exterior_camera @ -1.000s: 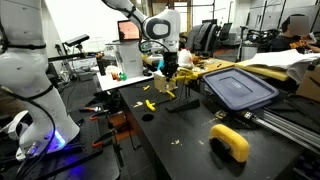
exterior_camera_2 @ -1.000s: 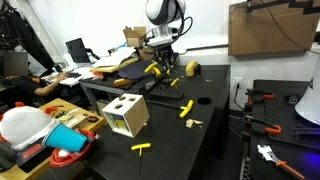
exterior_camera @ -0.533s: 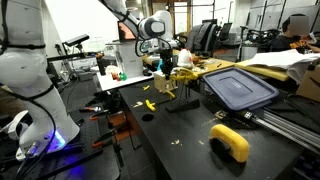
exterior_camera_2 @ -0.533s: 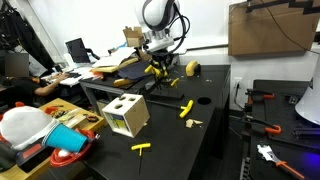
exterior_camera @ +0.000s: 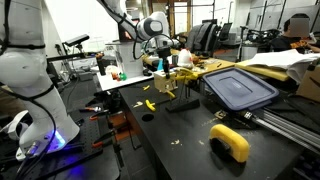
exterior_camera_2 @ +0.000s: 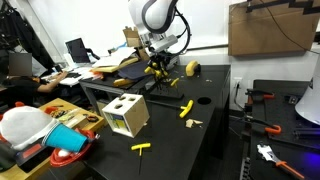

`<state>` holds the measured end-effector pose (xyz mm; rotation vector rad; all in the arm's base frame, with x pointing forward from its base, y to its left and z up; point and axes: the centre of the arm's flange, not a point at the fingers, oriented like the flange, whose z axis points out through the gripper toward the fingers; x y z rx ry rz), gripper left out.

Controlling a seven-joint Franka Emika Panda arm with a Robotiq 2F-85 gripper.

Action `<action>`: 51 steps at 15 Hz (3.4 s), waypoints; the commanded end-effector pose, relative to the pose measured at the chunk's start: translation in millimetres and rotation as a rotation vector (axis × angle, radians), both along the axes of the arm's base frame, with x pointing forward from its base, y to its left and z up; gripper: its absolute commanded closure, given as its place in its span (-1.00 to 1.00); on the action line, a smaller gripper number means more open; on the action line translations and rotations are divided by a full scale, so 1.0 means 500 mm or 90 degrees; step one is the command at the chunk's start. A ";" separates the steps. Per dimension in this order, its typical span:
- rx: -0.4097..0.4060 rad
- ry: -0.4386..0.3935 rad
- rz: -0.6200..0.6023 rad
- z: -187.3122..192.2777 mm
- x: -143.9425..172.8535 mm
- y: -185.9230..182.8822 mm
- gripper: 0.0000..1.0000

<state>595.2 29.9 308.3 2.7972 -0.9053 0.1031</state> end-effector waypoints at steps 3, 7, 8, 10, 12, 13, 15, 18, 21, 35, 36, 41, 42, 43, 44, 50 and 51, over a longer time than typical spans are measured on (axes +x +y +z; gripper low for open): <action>-0.027 0.024 0.081 -0.001 0.002 -0.002 0.91; -0.041 0.049 0.106 -0.024 0.000 -0.008 0.91; -0.043 0.057 0.109 -0.031 -0.001 -0.011 0.91; -0.047 0.071 0.111 -0.044 -0.004 -0.018 0.91; -0.052 0.084 0.114 -0.057 -0.006 -0.026 0.91; -0.056 0.089 0.110 -0.063 -0.011 -0.028 0.91; -0.063 0.099 0.103 -0.073 -0.012 -0.034 0.91; -0.069 0.113 0.098 -0.084 -0.012 -0.044 0.91; -0.066 0.121 0.094 -0.095 -0.011 -0.049 0.91; -0.056 0.122 0.054 -0.087 0.042 -0.054 0.91; -0.053 0.125 0.051 -0.086 0.046 -0.053 0.91; -0.029 0.131 0.028 -0.098 0.066 -0.049 0.91; -0.026 0.132 0.025 -0.102 0.070 -0.048 0.91; -0.025 0.132 0.021 -0.106 0.074 -0.048 0.91; -0.022 0.132 0.018 -0.110 0.076 -0.048 0.91; -0.030 0.143 0.008 -0.115 0.077 -0.056 0.91; -0.032 0.143 0.007 -0.115 0.076 -0.057 0.91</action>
